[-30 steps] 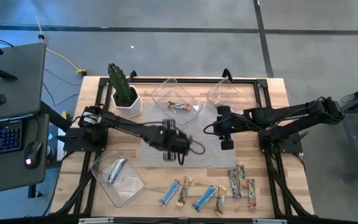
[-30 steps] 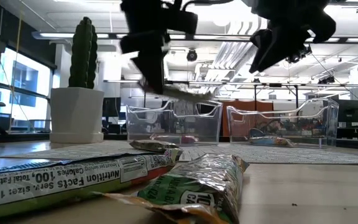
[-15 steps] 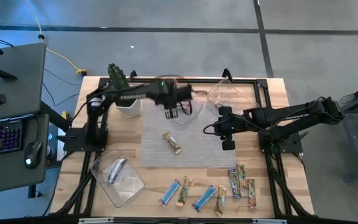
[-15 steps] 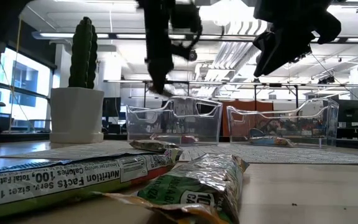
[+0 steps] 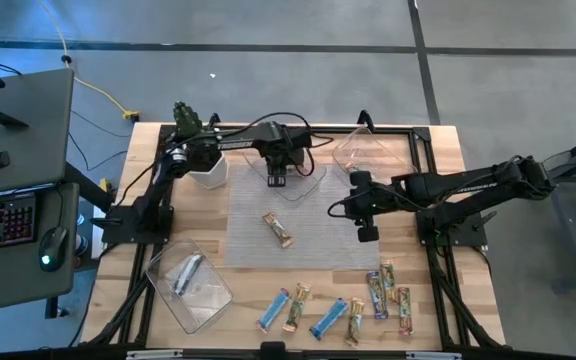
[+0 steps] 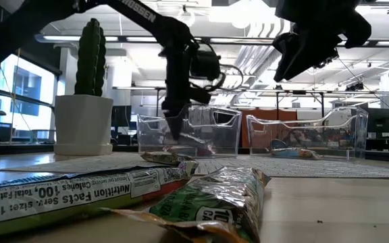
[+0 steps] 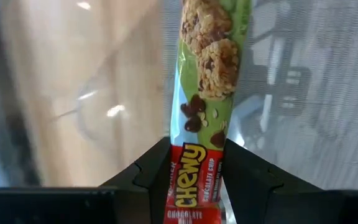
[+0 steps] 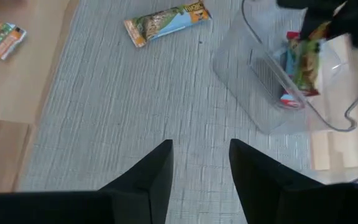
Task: Pick and place Granola Bars by type
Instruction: Put the red granola bar into the top left transparent bin, then put the yellow granola bar into the top right transparent bin
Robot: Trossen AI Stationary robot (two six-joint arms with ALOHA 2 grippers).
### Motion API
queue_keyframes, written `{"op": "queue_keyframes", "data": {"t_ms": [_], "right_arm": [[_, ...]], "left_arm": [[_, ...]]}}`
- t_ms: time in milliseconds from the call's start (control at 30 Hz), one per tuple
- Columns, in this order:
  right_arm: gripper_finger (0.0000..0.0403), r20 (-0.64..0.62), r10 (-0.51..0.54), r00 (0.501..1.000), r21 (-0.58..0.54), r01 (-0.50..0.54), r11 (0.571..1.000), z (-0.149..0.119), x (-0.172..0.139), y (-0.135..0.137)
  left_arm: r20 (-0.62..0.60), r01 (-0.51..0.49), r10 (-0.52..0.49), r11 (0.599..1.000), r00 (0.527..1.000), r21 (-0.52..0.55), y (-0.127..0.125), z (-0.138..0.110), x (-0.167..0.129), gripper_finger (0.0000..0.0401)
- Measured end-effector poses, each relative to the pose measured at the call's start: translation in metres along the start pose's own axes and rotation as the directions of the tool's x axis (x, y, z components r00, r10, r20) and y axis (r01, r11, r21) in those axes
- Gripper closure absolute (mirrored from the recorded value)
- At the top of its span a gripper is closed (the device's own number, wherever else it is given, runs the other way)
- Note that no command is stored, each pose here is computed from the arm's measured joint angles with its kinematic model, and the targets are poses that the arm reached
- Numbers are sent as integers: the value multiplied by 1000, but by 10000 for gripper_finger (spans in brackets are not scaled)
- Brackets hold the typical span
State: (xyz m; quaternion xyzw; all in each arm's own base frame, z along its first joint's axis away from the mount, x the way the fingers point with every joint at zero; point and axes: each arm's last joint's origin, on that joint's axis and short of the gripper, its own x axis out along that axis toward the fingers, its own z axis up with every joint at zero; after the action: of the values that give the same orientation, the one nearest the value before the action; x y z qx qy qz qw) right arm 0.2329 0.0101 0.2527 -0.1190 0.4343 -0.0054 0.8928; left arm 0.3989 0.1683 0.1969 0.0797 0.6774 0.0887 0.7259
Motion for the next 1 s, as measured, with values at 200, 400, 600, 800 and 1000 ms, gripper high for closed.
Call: {"op": "queue_keyframes", "data": {"t_ms": [200, 400, 600, 800, 1000], "right_arm": [[263, 45, -5, 999, -83, 9, 997, 4, 0, -1], [262, 84, 69, 994, -125, -58, 990, 7, 0, 1], [246, 100, 80, 992, -123, -68, 990, 9, 0, 1], [213, 104, 93, 990, -107, -82, 991, 9, 1, 2], [197, 39, 103, 994, -11, -103, 995, 8, 19, 5]], "left_arm": [[-9, 4, -4, 1000, 1000, 3, -2, 3, 12, 272], [-2, -5, 5, 1000, 1000, 8, -1, 4, 11, 267], [3, -8, 8, 1000, 1000, 8, 0, 4, 9, 217], [-70, -126, 130, 990, 989, 67, -2, 1, 5, 179], [-165, -122, 152, 977, 975, 174, -13, 0, -22, 176]]}}
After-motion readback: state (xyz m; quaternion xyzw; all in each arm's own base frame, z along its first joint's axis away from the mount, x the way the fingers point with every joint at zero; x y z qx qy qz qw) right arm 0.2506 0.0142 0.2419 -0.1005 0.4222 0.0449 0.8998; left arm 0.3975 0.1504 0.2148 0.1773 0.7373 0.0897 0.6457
